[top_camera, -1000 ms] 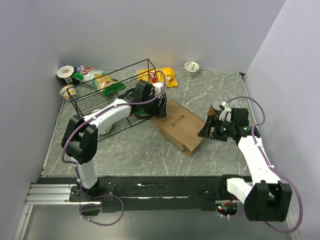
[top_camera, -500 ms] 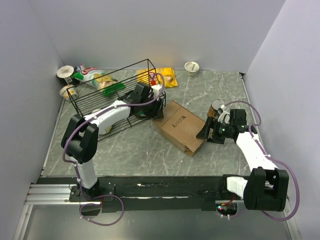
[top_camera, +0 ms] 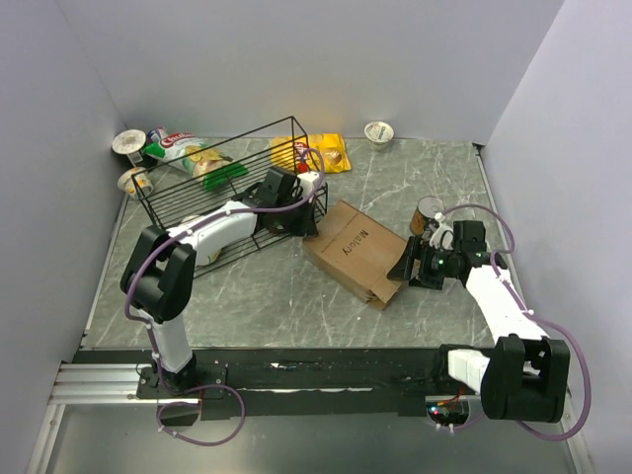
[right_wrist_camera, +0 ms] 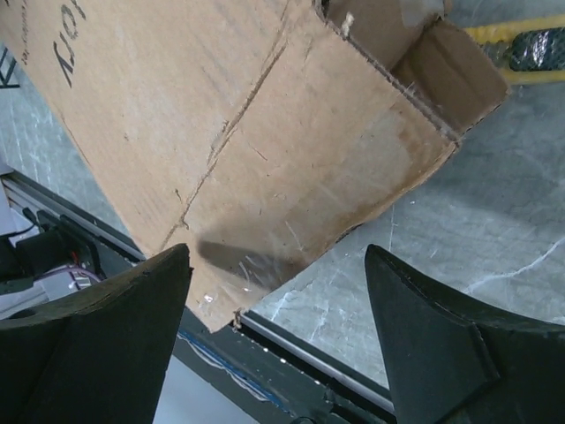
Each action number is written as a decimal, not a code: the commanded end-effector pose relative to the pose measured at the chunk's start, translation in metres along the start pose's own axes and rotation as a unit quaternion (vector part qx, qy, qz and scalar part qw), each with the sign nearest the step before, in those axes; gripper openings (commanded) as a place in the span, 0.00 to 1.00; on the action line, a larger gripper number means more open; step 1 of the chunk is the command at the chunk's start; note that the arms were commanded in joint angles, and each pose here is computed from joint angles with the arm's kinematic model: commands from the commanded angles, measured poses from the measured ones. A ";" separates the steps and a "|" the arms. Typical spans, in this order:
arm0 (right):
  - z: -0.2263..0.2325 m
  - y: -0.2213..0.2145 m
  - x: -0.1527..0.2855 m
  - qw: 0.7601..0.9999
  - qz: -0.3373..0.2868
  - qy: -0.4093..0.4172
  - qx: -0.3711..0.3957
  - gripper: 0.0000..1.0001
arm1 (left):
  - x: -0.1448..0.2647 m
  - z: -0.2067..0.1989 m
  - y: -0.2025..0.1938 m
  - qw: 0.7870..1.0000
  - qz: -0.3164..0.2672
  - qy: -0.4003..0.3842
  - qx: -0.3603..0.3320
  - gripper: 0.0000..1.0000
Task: Unpack the express box
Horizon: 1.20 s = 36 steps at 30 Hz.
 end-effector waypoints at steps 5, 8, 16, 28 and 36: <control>0.005 0.008 0.014 0.998 -0.037 -0.004 0.044 0.86 | 0.042 -0.019 0.006 0.999 0.001 0.002 -0.048 0.01; 0.004 0.018 0.027 0.995 -0.065 -0.031 0.071 0.87 | 0.088 -0.039 0.040 0.993 -0.064 0.037 -0.091 0.01; 0.003 0.016 0.021 0.996 -0.070 -0.015 0.058 0.87 | 0.138 -0.083 0.049 0.976 -0.113 0.051 -0.178 0.01; 0.002 0.024 0.023 0.994 -0.074 -0.018 0.076 0.87 | 0.101 -0.013 0.021 0.998 -0.035 0.025 0.035 0.01; 0.033 0.043 0.035 0.958 -0.069 0.073 0.267 0.83 | 0.098 -0.005 0.036 0.994 -0.044 -0.006 0.097 0.01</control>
Point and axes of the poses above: each gripper's point midway between its finger pads, its own x axis back along the fingers, its own z axis along the line the jaws close on, y = z × x, the point moved 6 cm from there along x, back along the fingers, and after that the axes turned 15 degrees about x, right-handed, at the moved point
